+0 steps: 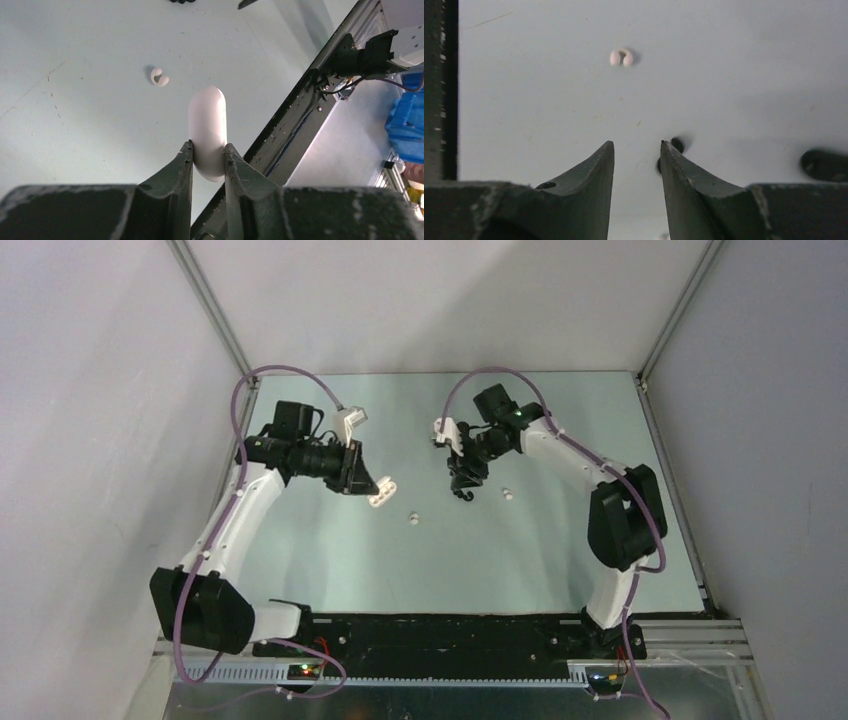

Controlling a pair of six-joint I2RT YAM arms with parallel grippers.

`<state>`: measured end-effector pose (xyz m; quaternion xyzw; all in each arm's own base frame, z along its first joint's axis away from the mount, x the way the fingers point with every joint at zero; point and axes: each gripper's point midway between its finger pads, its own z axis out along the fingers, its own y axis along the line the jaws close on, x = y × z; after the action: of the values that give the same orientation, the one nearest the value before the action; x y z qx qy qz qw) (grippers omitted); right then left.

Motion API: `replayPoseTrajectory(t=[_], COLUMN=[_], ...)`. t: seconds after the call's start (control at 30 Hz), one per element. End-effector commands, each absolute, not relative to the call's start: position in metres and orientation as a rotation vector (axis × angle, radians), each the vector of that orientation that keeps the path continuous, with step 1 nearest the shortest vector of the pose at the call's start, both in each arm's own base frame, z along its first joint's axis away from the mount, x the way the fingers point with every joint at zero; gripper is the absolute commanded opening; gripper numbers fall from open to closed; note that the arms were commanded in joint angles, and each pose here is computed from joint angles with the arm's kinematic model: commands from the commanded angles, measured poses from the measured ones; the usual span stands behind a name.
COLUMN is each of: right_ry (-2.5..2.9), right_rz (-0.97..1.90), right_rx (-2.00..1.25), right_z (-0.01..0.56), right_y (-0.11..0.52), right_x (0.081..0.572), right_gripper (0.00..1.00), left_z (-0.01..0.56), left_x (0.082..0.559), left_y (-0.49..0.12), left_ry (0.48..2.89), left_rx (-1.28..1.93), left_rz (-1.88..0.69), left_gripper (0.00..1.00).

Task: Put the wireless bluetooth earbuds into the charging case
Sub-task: Pick up the earbud from the center of the board.

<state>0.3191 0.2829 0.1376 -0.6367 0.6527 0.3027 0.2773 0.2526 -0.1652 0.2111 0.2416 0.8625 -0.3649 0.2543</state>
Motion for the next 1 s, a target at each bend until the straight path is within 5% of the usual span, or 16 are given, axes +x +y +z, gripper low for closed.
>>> replayPoseTrajectory(t=[0.0,0.57,0.97], right_ry=[1.434,1.152,1.06], right_rz=[0.808,0.794,0.744], right_rx=[-1.959,-2.195,-2.339], right_z=[0.142,0.091,0.065], right_y=[0.313,0.402,0.398], right_x=[0.323,0.318,0.312], right_gripper=[0.42,0.44,0.45], left_z=[0.23,0.217,0.213], left_x=[0.245,0.21,0.205], left_y=[-0.16,-0.113,-0.111], left_ry=[2.29,2.349,2.356], left_rx=[0.589,0.243,0.228], left_rz=[-1.028,-1.066,-1.05], left_gripper=[0.0,0.0,0.0])
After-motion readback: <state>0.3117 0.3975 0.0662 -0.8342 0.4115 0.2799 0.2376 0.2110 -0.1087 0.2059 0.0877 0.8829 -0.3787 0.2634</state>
